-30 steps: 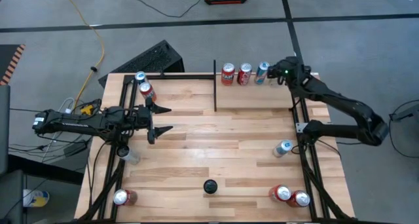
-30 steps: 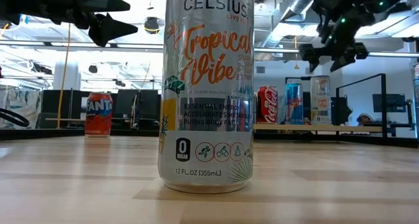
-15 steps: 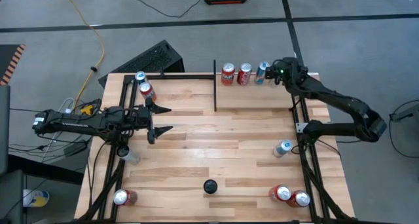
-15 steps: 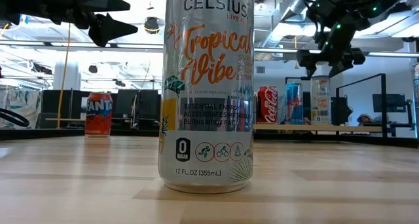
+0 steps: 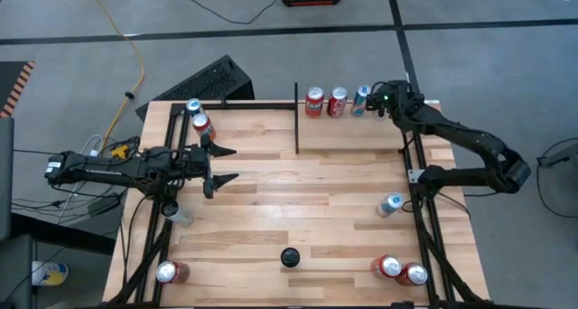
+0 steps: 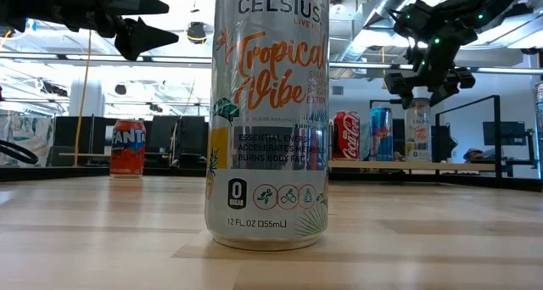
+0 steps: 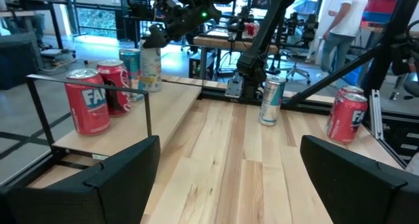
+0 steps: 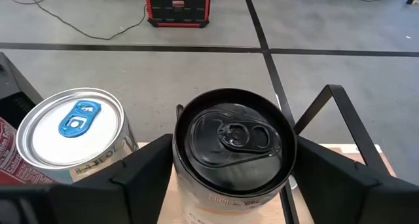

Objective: Place canned beverage on shelf
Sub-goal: Put the top white-yellow soda can on the shelf

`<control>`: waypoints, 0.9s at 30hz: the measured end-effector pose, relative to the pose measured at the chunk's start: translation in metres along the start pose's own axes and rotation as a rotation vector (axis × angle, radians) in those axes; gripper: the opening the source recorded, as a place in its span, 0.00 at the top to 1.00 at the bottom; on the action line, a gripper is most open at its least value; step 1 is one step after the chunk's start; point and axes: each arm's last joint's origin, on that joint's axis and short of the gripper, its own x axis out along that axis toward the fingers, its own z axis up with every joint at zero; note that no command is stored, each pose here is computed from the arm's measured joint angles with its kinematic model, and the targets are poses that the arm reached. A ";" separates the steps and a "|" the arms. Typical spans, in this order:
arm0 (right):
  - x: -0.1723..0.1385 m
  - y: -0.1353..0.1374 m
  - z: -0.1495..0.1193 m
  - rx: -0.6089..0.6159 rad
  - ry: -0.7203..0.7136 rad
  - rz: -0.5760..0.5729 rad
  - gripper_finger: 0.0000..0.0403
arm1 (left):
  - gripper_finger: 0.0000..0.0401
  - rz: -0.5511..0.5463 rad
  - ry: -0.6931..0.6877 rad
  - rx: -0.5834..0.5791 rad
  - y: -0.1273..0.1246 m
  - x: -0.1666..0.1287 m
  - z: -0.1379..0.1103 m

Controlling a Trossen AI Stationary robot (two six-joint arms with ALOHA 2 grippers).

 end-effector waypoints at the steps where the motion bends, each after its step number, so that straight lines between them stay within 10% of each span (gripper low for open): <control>1: 0.000 0.000 0.000 -0.001 0.000 0.001 0.23 | 0.12 0.000 0.000 0.000 0.000 0.000 0.000; 27: 0.008 -0.005 0.008 -0.096 -0.006 0.056 0.28 | 0.12 0.000 -0.028 -0.018 0.000 0.000 0.003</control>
